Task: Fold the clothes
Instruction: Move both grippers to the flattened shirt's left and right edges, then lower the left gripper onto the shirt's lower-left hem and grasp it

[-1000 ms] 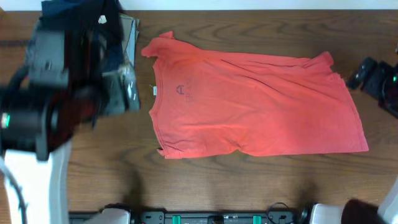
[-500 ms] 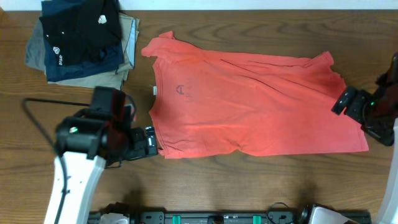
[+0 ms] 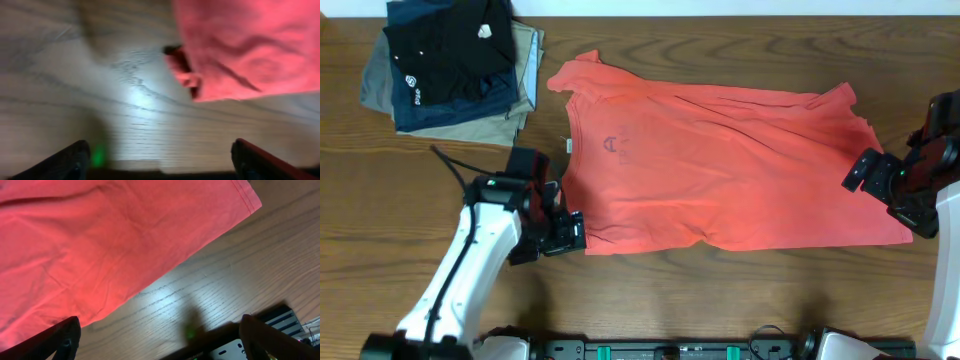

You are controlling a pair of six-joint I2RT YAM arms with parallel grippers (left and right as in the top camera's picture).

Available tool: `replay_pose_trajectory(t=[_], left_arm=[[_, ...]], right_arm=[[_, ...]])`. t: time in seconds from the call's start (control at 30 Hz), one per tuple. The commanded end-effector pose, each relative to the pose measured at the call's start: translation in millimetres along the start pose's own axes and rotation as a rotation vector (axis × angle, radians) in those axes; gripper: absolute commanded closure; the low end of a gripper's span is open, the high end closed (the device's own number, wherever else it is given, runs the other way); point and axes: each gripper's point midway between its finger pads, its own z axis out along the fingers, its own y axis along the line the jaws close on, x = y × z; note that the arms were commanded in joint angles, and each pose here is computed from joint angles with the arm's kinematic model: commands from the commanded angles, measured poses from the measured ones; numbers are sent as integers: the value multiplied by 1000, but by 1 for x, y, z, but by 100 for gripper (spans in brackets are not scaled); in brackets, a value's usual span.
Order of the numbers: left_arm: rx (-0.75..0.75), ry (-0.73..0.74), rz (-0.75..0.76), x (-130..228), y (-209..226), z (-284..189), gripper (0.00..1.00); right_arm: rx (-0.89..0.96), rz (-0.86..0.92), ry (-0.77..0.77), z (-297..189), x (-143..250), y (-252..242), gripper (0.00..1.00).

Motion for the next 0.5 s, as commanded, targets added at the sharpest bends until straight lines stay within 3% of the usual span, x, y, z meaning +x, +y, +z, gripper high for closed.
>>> replay_pose_trajectory(t=[0.0,0.13,0.47], left_arm=[[-109,2,-65,-5,19,8,16],[-121,38,-70,-5,20,17,26],[-57,85,-79,-17,7,42,26]], right_arm=[[9,1,-8,0,0,-2,1],[8,1,-8,0,0,-2,1],[-11,1,-18,0,-3,2,1]])
